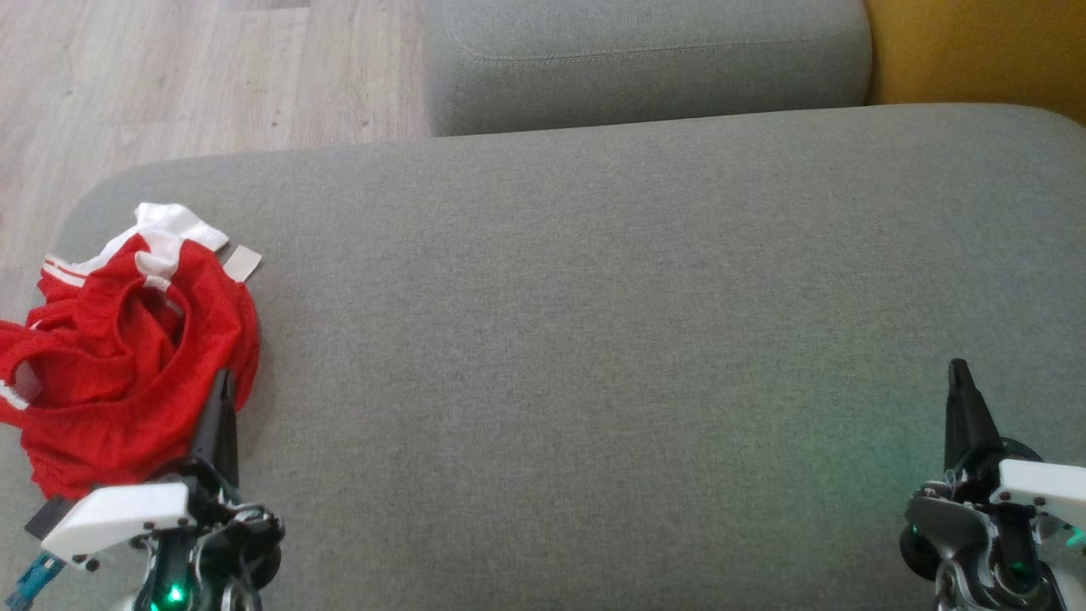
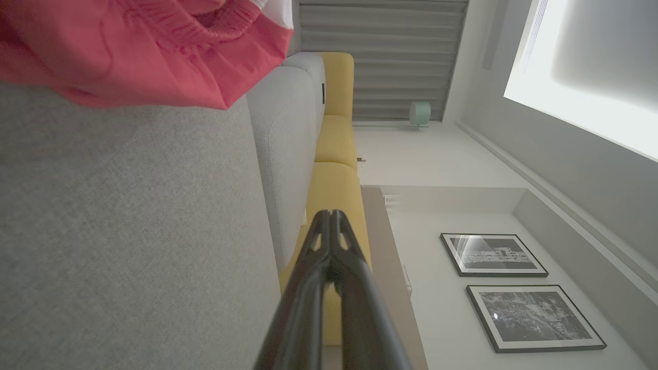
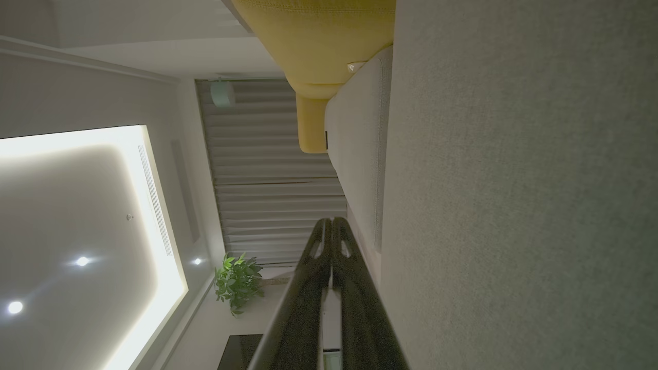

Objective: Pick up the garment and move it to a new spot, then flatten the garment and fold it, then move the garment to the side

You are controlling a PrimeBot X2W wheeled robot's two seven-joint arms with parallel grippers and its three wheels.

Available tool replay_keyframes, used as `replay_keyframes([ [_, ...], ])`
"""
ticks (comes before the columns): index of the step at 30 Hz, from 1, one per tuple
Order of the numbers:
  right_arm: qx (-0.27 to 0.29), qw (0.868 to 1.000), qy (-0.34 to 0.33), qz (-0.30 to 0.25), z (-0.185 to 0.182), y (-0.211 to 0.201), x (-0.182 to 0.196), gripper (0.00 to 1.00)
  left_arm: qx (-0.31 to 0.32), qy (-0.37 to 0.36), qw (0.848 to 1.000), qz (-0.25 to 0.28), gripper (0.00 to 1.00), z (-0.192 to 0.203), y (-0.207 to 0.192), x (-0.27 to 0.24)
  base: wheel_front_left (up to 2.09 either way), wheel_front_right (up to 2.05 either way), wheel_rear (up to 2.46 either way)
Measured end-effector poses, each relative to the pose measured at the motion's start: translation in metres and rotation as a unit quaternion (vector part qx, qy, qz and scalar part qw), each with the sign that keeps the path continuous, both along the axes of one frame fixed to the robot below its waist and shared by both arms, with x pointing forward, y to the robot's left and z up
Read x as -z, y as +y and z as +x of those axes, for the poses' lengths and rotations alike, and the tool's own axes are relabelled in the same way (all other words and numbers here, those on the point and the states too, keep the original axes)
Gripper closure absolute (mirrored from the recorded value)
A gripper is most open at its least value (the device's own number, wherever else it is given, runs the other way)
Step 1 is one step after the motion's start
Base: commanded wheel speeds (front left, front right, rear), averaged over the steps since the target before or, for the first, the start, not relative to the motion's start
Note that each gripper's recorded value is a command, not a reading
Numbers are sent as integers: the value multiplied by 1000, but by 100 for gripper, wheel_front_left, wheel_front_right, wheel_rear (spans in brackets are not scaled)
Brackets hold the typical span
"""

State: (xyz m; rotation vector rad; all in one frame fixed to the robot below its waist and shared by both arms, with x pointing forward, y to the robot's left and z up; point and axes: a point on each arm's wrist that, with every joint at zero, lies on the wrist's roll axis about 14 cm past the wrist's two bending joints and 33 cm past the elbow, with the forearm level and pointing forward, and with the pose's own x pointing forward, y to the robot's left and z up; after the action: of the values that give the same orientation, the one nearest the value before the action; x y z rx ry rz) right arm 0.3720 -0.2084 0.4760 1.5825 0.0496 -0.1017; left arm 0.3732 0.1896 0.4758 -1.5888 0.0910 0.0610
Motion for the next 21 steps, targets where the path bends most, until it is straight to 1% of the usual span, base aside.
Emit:
replay_keyframes([
  [18,0,1000,0,0,0,0,0,100,0,0,1000,0,100,0,0,0,0,0,0],
  [19,0,1000,0,0,0,0,0,0,0,0,1000,0,0,0,0,0,0,0,0],
  [21,0,1000,14,2,-4,1,9,0,-1,15,1000,-2,0,-4,0,9,0,0,0],
])
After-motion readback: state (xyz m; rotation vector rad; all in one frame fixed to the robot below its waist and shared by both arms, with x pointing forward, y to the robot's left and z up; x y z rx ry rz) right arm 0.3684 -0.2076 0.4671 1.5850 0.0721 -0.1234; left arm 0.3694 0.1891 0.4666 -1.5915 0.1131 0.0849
